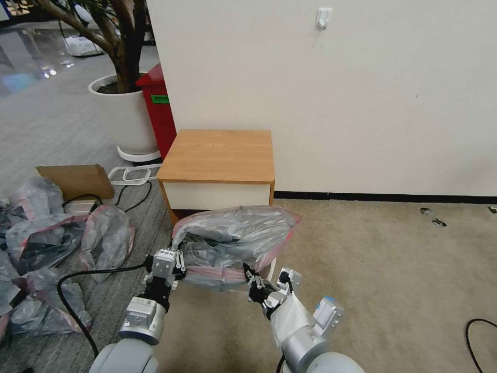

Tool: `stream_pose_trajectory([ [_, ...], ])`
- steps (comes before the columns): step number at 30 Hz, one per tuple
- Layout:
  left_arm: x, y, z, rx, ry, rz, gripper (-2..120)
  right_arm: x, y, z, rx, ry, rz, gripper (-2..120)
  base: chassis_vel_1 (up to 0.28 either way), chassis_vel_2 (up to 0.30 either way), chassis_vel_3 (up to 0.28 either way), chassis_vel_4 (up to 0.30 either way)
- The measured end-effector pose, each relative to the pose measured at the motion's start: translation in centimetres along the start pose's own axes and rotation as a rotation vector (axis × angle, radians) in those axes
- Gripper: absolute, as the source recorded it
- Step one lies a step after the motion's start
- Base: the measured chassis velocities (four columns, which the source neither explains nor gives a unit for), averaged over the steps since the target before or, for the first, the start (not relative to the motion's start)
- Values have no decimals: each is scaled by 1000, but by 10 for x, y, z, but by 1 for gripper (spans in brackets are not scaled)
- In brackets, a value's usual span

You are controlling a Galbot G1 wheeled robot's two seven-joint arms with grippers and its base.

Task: Pick up the garbage bag from the table and place it over the trash can.

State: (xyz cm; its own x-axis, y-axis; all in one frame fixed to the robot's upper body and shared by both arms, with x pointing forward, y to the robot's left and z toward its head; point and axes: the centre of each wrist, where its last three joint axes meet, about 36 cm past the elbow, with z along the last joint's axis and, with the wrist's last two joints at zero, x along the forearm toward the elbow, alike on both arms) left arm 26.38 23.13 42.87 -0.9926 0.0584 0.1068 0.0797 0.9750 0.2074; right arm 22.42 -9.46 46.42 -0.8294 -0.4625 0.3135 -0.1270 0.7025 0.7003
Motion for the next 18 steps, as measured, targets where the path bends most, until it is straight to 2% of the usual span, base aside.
stream_pose_trajectory([
  [2,0,0,-1,14,8,-4,0,1,0,1,9,-3,0,0,0,0,0,0],
  [9,-1,-4,-14,175,77,-36,0,9,-5,8,81,-22,21,0,0,0,0,0],
  [18,-4,-1,-25,267,137,-96,0,16,-16,21,233,-34,22,0,0,0,0,0],
])
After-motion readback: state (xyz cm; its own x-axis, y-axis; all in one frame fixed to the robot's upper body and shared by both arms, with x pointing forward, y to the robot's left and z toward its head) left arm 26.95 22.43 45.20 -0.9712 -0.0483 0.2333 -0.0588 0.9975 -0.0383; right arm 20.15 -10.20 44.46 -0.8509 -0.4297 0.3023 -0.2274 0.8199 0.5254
